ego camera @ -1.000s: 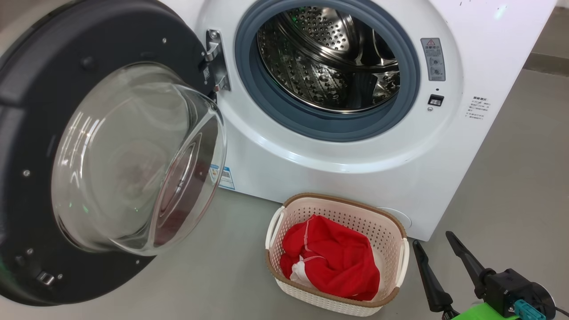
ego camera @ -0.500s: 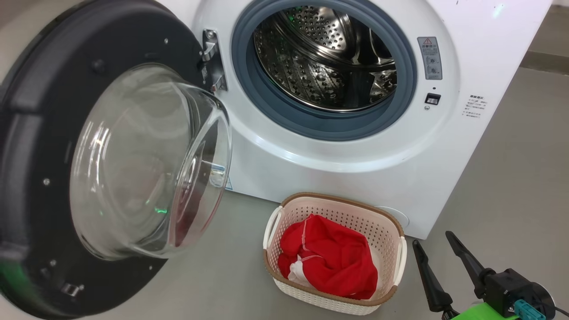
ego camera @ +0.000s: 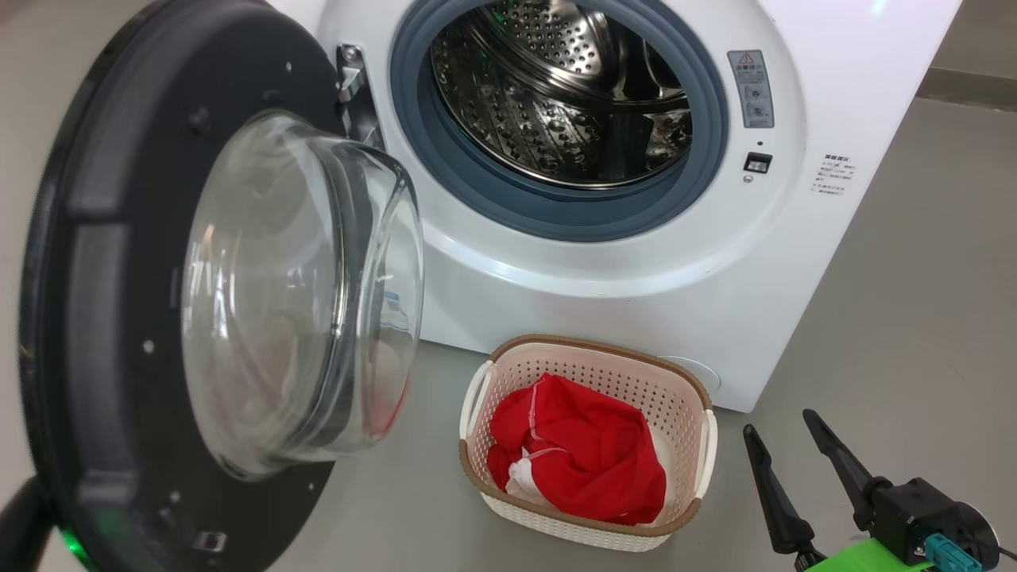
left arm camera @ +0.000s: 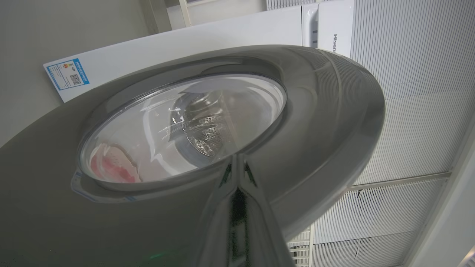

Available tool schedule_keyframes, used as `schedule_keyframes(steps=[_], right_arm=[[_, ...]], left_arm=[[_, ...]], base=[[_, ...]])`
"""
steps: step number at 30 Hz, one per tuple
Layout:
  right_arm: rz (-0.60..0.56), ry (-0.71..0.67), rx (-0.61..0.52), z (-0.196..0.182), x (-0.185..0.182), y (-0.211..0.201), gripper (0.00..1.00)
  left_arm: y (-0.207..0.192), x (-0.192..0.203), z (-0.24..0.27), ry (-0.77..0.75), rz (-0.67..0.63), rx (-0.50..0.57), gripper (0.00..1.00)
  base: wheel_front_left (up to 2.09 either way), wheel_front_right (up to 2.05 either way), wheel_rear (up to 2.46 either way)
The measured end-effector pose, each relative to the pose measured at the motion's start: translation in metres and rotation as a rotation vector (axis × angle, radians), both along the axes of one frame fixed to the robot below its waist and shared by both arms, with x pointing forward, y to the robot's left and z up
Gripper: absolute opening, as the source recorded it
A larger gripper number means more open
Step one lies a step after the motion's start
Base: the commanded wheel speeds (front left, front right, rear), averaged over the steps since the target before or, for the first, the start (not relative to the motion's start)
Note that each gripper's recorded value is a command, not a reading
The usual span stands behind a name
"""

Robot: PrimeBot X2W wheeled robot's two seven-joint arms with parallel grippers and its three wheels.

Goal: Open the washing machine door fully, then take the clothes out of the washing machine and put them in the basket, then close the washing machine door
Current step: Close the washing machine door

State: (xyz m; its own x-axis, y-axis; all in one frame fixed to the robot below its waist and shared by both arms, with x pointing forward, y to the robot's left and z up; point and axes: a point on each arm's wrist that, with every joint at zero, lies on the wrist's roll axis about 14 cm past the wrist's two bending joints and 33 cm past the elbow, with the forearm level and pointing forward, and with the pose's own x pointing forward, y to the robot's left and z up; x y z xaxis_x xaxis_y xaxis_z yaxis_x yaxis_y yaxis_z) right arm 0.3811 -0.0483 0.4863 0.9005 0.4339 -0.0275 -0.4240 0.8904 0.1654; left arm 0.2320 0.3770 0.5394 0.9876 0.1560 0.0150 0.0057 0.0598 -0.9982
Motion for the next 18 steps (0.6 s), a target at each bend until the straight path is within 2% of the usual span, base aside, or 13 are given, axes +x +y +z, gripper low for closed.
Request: schedule_keyframes(steps=[7,18], right_arm=[[-0.016,-0.011,0.007,0.003,0.005,-0.004,1.00],[-0.052,-0.013,0.009,0.002,0.005,-0.016,1.00]], left_arm=[[-0.032,0.008,0.008,-0.046,-0.136,-0.012,0.00],[-0.061,0.021,0.013,-0.072,-0.227,-0.018,0.00]], base=[[0.00,0.00,0.00],[0.00,0.00,0.00]])
